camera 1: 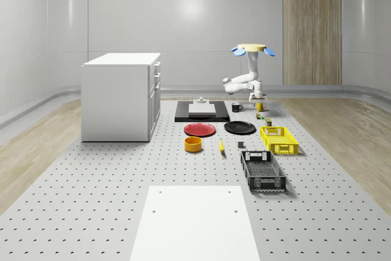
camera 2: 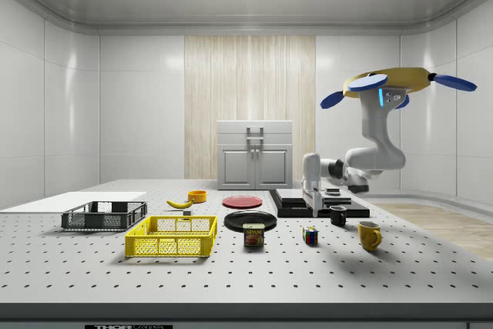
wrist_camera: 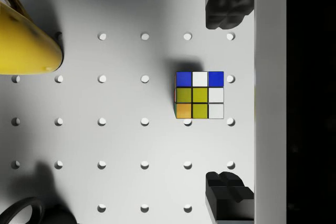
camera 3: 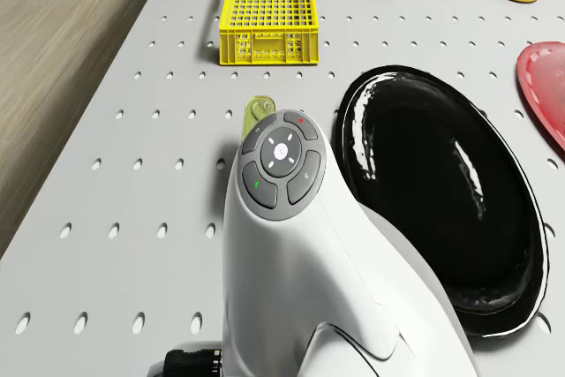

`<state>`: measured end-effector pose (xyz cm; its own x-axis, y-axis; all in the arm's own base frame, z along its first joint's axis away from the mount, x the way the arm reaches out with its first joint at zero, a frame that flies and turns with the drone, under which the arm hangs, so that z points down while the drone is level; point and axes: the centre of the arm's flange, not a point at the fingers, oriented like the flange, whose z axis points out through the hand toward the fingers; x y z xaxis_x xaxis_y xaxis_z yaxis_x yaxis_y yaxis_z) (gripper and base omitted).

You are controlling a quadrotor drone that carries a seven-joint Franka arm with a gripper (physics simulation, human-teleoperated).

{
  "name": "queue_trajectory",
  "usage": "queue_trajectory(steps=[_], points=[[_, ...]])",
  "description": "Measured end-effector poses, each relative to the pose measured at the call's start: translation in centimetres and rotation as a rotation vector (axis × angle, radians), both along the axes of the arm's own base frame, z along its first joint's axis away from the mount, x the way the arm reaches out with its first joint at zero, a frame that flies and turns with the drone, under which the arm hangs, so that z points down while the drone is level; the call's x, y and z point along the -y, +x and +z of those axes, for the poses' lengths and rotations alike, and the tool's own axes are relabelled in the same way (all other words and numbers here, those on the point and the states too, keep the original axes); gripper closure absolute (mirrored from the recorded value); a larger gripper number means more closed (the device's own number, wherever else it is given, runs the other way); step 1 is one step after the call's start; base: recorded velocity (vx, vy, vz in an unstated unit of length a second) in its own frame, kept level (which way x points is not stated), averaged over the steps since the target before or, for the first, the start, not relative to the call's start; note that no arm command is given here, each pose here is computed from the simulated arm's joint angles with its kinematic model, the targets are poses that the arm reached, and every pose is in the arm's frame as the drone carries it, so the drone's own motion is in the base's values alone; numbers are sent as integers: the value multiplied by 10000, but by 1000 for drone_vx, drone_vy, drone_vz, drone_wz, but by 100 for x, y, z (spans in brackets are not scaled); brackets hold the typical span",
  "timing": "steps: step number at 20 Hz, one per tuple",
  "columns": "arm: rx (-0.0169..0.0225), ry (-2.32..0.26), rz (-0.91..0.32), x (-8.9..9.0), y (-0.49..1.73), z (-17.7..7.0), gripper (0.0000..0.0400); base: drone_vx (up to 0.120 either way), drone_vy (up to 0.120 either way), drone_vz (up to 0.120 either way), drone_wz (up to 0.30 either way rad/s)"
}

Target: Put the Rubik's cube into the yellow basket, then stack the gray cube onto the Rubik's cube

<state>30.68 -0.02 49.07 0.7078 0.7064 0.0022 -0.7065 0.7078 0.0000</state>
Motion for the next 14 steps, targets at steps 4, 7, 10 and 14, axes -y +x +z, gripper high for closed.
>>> queue_trajectory(steps=[4, 7, 10, 14], points=[[0, -1, 1, 0, 0, 0, 0, 0, 40, -120, 0], [0, -1, 1, 0, 0, 0, 0, 0, -53, -120, 0], [-1, -1, 2, 0, 0, 7, 0, 0, 0, -40, 0], [0, -1, 3, 0, 0, 111, 0, 0, 0, 0, 0]])
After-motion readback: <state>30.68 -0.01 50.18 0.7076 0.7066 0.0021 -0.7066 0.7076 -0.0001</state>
